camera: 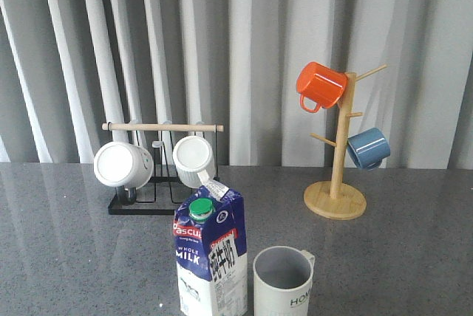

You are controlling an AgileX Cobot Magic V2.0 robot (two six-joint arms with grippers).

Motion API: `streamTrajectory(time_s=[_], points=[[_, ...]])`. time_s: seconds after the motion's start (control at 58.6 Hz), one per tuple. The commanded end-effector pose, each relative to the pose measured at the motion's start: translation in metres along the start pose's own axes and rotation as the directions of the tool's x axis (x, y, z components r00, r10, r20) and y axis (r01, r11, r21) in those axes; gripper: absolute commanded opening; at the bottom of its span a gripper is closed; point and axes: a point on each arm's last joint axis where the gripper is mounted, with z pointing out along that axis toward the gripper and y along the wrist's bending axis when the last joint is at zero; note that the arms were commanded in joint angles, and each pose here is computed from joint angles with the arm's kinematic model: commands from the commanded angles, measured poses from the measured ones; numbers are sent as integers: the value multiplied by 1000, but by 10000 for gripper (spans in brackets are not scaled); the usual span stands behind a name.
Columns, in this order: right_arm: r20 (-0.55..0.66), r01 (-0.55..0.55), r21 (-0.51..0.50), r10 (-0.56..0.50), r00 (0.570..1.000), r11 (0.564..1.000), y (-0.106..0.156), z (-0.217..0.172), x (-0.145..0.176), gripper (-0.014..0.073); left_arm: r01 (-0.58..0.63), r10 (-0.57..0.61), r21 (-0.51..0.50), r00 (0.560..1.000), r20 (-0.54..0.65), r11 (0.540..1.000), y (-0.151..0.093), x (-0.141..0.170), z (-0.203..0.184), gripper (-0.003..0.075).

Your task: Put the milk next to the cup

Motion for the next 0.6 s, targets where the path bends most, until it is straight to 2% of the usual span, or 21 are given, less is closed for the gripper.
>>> streamTrajectory(time_s=[0.0, 0.392, 0.58], points=[[87, 0, 17, -1, 996, 1000, -2, -4, -14, -6, 21, -22, 6, 996, 91, 1000, 0, -12, -2, -8], [87, 0, 17, -1, 996, 1000, -2, -4, -14, -6, 68, -69, 13, 993, 95, 998, 0, -13, -2, -8], [87, 0, 17, -1, 996, 1000, -2, -4, -14, -6, 54, -56, 14, 994, 95, 998, -1, -13, -2, -8]])
